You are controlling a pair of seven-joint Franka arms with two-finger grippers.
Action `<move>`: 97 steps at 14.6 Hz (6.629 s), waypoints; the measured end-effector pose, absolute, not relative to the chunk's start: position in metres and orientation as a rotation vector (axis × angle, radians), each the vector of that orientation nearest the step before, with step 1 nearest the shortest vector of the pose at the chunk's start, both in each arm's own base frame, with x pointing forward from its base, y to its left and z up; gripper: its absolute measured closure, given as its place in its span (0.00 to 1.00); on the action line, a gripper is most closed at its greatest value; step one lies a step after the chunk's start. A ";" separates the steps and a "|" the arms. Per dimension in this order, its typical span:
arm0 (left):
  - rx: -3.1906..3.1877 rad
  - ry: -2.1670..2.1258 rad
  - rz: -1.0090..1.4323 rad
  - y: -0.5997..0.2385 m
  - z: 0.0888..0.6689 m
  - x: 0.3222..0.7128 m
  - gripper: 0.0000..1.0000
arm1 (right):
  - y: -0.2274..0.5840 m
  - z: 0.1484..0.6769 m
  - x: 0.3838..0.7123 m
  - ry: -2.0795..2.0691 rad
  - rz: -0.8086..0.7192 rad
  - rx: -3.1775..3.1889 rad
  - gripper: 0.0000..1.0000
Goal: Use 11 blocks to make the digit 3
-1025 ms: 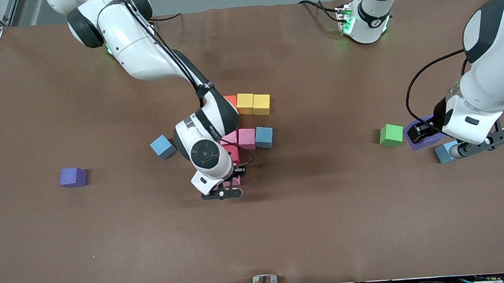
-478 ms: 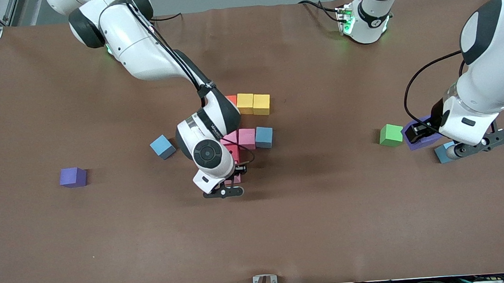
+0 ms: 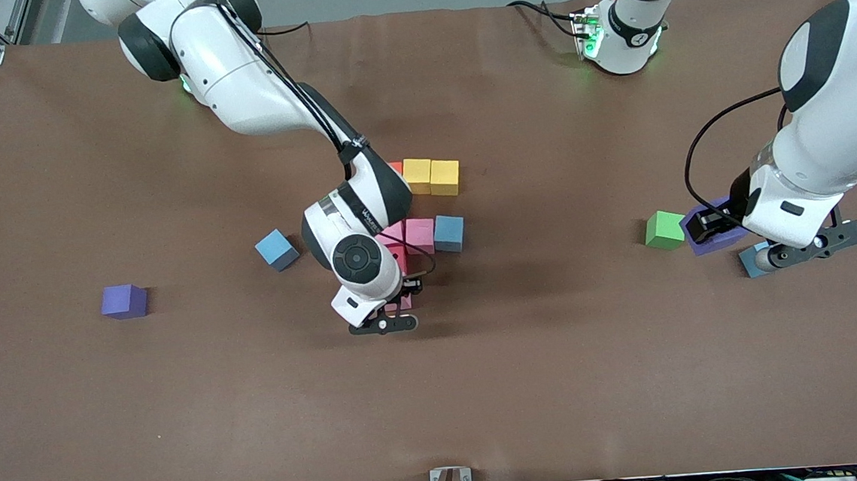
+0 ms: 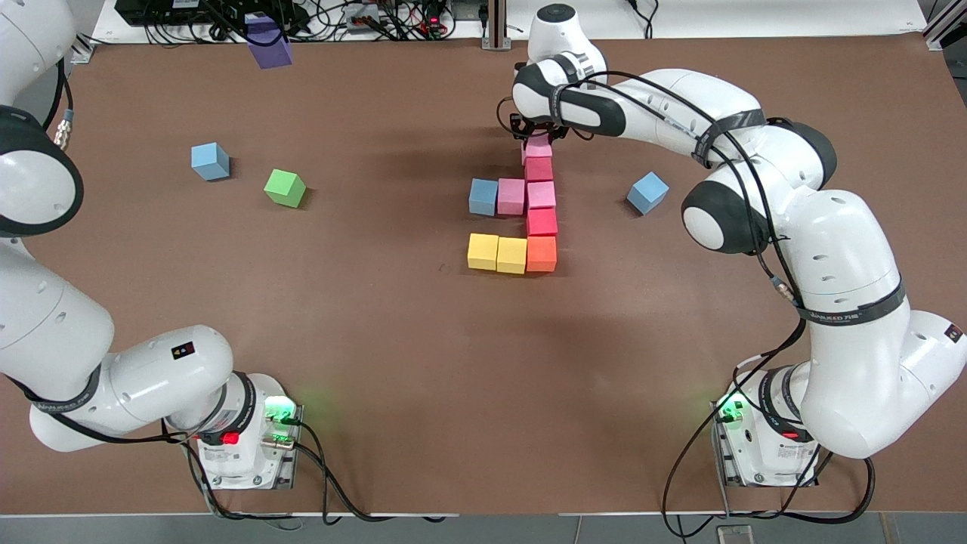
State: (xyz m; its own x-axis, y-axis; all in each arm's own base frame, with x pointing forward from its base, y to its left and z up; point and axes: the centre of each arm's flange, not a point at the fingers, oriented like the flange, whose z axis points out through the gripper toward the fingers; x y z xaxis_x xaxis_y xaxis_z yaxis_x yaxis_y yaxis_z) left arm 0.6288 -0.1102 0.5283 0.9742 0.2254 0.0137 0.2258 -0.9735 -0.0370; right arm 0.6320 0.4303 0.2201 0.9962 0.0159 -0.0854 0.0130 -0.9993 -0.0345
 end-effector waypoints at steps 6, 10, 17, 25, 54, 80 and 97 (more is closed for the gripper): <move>-3.082 -0.361 -0.020 -0.106 0.531 0.629 0.41 | 0.430 0.219 0.631 -0.023 0.147 -3.109 0.44; -3.082 -0.360 -0.023 -0.107 0.532 0.629 0.41 | 0.430 0.219 0.631 -0.023 0.152 -3.111 0.44; -3.084 -0.351 -0.022 -0.109 0.531 0.629 0.41 | 0.432 0.218 0.629 -0.025 0.157 -3.109 0.44; -3.091 -0.351 -0.047 -0.110 0.533 0.631 0.41 | 0.432 0.217 0.628 -0.025 0.164 -3.109 0.44; -2.674 -1.776 -0.013 -0.428 0.240 0.607 0.41 | 0.225 0.513 0.677 0.375 0.031 -3.067 0.00; -2.354 -2.306 0.020 -0.525 0.196 0.574 0.41 | -0.013 0.646 0.586 0.189 -0.092 -3.123 0.00; -2.399 -2.262 -0.057 -0.542 0.194 0.561 0.33 | -0.014 0.642 0.584 0.189 -0.118 -3.120 0.00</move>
